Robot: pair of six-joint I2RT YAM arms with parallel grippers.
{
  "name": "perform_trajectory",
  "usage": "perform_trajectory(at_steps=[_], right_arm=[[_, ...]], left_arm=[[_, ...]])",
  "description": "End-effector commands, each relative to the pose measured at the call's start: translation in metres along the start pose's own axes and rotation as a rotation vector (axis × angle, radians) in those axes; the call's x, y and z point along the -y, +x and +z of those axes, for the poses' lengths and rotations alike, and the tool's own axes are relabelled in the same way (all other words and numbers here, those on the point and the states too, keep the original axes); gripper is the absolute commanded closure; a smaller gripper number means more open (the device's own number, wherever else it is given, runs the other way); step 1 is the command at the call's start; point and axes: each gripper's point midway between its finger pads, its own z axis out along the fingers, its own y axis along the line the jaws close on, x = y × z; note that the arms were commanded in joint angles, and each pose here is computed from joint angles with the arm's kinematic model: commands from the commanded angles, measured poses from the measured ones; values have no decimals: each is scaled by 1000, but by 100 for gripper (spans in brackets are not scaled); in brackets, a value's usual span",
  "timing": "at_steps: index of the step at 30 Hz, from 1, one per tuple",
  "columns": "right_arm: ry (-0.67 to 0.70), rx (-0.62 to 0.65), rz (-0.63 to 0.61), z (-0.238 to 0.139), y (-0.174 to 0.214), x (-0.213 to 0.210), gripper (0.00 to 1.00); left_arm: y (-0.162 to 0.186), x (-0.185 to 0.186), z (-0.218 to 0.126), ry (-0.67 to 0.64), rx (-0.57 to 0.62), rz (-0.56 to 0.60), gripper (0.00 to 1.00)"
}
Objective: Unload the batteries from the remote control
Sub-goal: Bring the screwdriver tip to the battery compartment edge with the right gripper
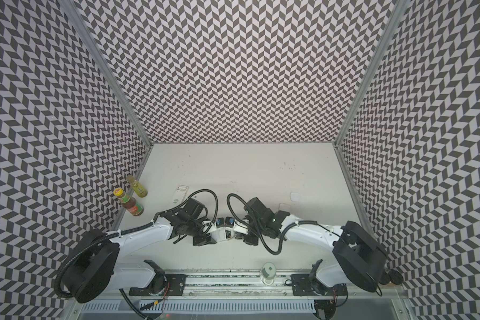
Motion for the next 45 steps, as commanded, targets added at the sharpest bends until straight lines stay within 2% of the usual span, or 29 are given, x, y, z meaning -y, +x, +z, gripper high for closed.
perform_trajectory(at_steps=[1, 10, 19, 34, 39, 45], right_arm=[[9, 60, -3, -7, -22, 7, 100], [-7, 92, 23, -12, -29, 10, 100], [-25, 22, 47, 0, -9, 8, 100], [-8, -18, 49, 5, 0, 12, 100], [81, -47, 13, 8, 5, 18, 100], [237, 47, -21, -4, -11, 28, 100]], left_arm=[[6, -2, 3, -4, -31, 17, 67], [5, -2, 3, -6, -31, 13, 67], [4, -2, 3, -5, -29, 14, 67], [6, -2, 4, -1, -32, 10, 67], [3, -3, 3, -3, -28, 4, 67], [4, -3, 3, 1, -32, -1, 67]])
